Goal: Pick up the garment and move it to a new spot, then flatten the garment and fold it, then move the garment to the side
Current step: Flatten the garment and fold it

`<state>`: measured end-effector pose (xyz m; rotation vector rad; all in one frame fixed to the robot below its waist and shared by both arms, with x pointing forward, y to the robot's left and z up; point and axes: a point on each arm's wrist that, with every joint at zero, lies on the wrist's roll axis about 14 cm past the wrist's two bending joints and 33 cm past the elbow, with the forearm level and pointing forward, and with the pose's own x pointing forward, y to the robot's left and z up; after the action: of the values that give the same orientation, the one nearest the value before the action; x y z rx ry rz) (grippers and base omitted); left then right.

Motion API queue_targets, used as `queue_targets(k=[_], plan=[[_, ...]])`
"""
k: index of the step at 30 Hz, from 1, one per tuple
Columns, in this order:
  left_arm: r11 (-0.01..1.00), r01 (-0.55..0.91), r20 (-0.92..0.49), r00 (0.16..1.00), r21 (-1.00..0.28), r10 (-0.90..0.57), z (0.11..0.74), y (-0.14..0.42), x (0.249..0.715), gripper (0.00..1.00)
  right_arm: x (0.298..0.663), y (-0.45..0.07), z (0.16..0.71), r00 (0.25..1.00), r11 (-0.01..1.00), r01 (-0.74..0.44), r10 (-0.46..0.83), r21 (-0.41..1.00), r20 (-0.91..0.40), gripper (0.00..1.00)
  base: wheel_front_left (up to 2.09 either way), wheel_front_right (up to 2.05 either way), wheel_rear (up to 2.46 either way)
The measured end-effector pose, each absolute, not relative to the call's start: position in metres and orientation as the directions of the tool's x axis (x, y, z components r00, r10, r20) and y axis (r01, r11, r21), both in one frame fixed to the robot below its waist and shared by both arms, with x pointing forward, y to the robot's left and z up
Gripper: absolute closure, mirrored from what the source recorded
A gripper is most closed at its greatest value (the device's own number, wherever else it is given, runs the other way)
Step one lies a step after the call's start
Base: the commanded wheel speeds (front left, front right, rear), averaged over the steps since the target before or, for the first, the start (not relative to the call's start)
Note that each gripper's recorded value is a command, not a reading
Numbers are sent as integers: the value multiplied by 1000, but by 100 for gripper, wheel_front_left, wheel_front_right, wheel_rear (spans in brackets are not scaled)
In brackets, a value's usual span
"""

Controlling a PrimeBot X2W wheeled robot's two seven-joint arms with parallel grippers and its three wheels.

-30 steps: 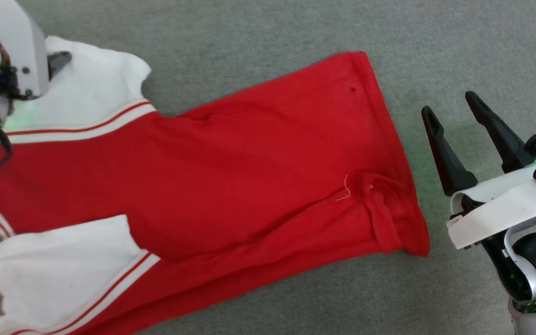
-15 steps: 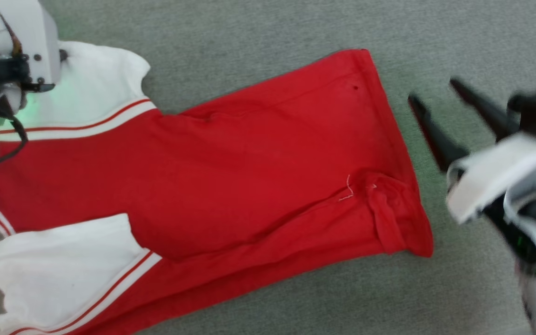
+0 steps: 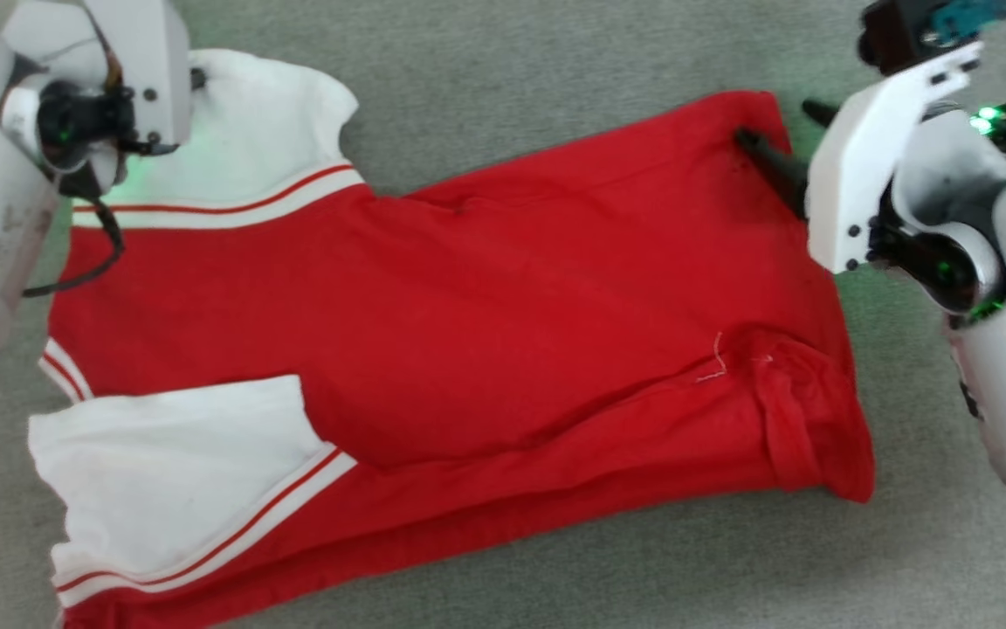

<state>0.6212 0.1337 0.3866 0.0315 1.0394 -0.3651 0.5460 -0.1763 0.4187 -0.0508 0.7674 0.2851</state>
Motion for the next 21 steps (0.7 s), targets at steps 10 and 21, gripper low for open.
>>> queue_targets(k=[10, 21], plan=[[944, 294, -831, 479, -151, -282, 389, 139, 621, 100, 549, -164, 394, 538, 950, -302, 241, 83, -808, 100, 0, 0, 0], [951, 277, -766, 578, -139, -281, 427, 153, 616, 100, 547, -168, 413, 609, 942, -329, 261, 61, -749, 100, 0, 0, 0]])
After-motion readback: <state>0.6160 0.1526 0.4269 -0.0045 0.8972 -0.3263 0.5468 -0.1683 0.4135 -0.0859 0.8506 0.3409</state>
